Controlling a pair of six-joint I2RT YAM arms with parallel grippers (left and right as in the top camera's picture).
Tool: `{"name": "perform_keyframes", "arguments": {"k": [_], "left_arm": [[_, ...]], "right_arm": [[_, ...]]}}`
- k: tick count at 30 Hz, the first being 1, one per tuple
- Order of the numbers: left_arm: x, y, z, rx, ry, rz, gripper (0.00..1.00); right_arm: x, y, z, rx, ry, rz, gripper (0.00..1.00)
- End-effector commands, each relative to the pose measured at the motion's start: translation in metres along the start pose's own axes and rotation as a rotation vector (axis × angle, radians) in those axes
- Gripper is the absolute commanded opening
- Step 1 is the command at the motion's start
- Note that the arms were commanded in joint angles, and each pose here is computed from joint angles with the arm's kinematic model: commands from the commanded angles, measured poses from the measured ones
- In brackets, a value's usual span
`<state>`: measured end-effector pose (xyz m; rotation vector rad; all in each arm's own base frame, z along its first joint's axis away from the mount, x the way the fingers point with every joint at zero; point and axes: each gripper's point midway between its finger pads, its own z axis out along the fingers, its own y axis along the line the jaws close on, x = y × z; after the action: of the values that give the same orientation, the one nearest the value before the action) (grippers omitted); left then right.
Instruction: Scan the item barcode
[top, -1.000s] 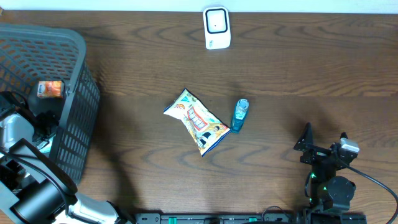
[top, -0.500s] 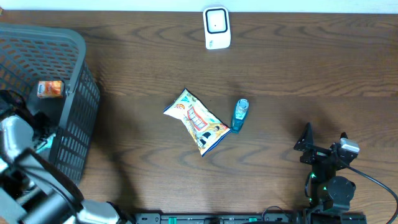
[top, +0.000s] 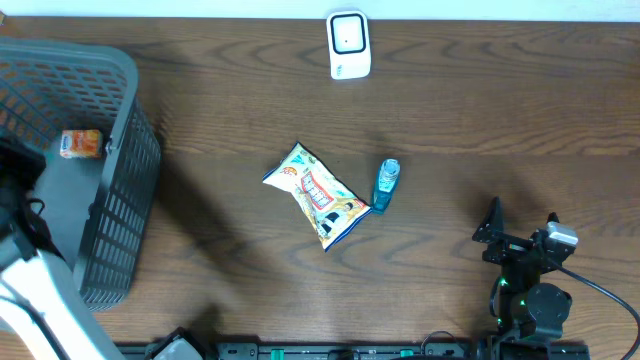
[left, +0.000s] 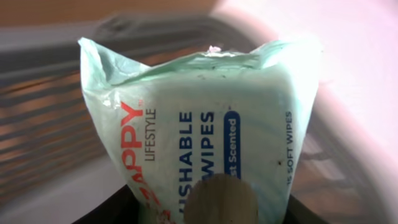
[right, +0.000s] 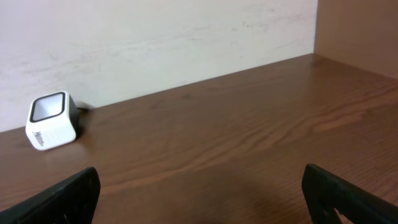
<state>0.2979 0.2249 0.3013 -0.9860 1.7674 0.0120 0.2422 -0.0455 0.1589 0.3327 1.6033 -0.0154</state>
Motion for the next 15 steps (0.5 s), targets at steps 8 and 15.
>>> {"name": "perform_keyframes", "arguments": {"k": [8,15], "left_arm": [[0.044,-0.195,-0.131,0.862,0.214,0.014,0.52],[0.119,-0.262,-0.175,1.081,0.404,0.165,0.52]], "right_arm": [[0.000,-0.001,0.000,0.006,-0.003,-0.007,0.99],[0.000,-0.002,0.000,0.006,-0.003,-0.007,0.99]]}}
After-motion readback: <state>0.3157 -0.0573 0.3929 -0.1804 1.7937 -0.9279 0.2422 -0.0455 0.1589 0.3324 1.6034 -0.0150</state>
